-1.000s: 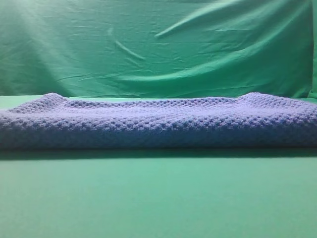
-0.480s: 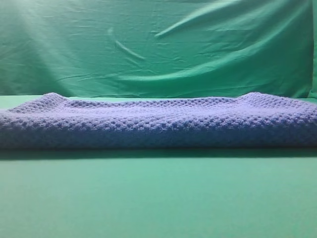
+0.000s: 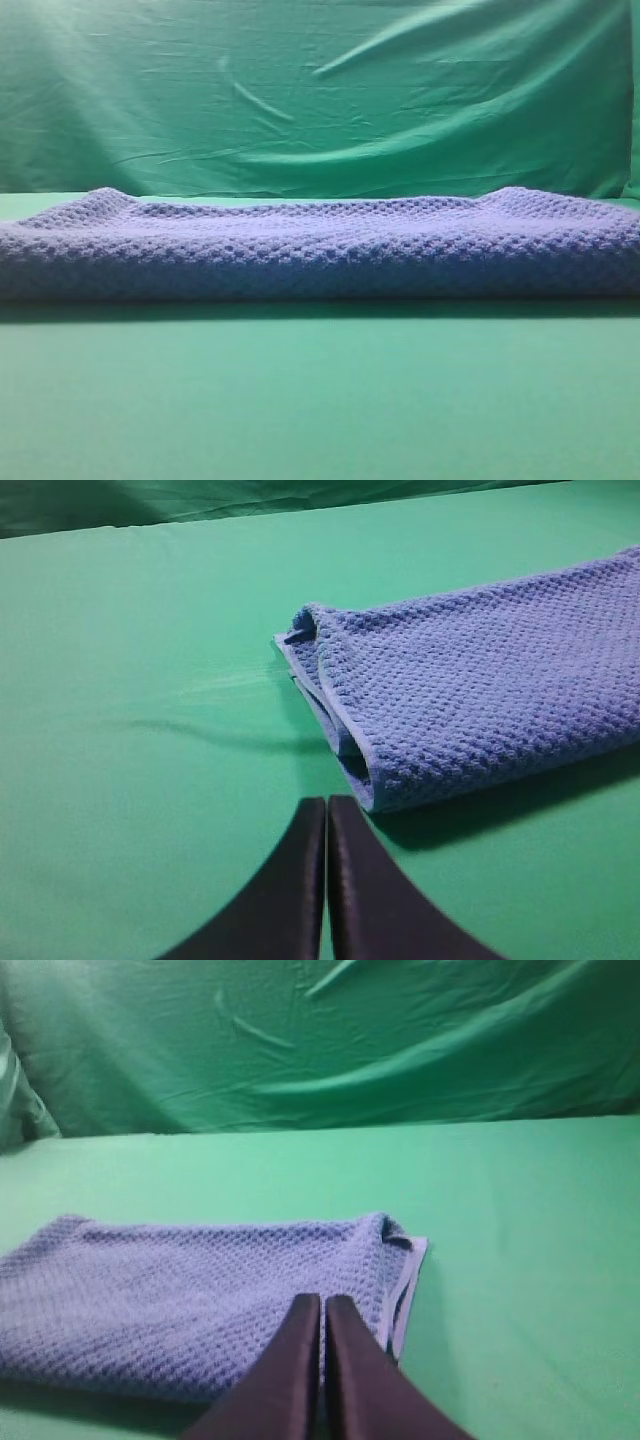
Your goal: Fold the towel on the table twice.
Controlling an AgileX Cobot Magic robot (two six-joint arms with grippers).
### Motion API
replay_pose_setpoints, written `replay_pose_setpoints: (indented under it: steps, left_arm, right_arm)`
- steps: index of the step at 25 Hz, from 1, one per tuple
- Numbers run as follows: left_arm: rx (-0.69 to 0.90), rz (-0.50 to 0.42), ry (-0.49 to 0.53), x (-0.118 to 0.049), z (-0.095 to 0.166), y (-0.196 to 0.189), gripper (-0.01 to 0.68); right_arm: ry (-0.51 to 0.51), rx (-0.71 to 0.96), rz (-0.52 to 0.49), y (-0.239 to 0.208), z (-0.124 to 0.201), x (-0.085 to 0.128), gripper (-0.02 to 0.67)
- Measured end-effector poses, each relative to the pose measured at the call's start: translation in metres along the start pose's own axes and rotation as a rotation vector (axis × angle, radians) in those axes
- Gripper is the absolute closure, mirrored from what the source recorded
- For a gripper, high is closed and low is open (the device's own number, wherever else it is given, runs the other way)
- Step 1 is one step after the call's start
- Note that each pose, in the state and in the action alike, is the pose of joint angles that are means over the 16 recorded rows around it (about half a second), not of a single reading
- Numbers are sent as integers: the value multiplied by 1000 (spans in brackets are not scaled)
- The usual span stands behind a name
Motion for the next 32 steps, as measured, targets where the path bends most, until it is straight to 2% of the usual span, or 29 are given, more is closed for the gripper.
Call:
replay_pose_setpoints:
  steps: [11,21,26,32]
  left_arm:
    - [3,-2,18,0,1,0,673]
    - [2,-10,17,2,0,0,673]
    - [-2,-50,7,8,0,0,673]
    - [-11,-134,-14,21,-1,-2,673]
  right_arm:
    - [-8,135,-27,-2,26,5,649]
    - [-8,145,-27,-2,28,5,649]
    - [-1,144,2,-2,28,1,649]
    - [19,142,86,-2,27,-12,649]
Point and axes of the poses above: a point on each arm's last joint axis where the gripper is mounted, y pointing out along that axis toward the gripper, x along the wrist's bending axis when the last joint is at zero, z = x × y, the point moved 10 cm from there along y, pointing out along that axis toward the gripper, and after that the axes turned 4 degrees about -y, right-handed, at the moved point
